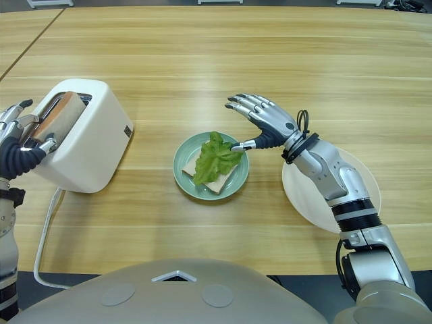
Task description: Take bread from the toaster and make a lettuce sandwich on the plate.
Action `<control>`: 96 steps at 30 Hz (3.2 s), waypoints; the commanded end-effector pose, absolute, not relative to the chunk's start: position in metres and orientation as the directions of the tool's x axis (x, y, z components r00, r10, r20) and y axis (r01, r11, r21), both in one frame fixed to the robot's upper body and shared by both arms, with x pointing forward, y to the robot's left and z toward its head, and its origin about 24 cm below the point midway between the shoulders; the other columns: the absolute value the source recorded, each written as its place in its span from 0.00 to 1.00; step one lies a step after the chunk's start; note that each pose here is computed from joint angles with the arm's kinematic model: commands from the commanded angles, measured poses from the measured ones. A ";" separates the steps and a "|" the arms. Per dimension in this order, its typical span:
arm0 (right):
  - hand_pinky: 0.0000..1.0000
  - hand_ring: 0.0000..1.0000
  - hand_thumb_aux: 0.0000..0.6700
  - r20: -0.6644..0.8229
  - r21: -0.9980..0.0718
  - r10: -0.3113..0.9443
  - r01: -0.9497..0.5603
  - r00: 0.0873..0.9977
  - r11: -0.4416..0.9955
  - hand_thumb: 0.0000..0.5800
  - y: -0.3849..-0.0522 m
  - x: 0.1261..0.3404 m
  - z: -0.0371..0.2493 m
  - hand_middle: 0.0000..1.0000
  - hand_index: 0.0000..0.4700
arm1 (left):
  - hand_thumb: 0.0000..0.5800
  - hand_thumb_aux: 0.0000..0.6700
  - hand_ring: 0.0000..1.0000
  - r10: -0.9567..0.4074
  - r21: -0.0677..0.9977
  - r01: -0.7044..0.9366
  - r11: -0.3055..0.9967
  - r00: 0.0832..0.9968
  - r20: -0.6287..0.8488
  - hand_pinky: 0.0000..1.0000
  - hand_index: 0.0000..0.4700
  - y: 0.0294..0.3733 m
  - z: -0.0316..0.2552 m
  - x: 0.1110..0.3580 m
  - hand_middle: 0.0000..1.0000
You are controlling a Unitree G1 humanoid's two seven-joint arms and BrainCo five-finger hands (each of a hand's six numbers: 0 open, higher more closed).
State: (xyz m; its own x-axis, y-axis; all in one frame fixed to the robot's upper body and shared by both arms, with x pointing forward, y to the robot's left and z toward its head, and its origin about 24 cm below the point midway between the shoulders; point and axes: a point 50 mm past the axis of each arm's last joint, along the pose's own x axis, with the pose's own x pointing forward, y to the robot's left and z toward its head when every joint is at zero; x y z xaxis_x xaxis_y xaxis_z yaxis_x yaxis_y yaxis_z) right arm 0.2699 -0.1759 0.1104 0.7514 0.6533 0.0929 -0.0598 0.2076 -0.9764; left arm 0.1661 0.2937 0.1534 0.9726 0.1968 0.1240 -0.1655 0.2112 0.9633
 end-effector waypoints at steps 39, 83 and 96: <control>0.00 0.00 0.00 0.137 -0.979 0.661 -0.002 0.738 0.205 0.00 -0.163 0.293 0.112 0.00 0.00 | 1.00 1.00 0.00 -0.301 0.699 -0.165 0.696 0.817 0.492 0.00 1.00 0.155 0.135 0.219 0.00; 0.00 0.00 0.00 0.164 -0.969 0.582 0.019 0.796 0.247 0.00 -0.177 0.301 0.121 0.00 0.00 | 0.93 0.73 0.00 -0.501 0.976 -0.023 0.219 0.855 0.133 0.00 0.73 0.074 0.040 0.189 0.00; 0.00 0.00 0.00 0.155 -0.970 0.588 0.010 0.794 0.242 0.00 -0.175 0.302 0.119 0.00 0.00 | 0.00 0.00 0.00 -0.464 0.961 -0.019 0.277 0.873 0.151 0.00 0.00 0.073 0.056 0.183 0.00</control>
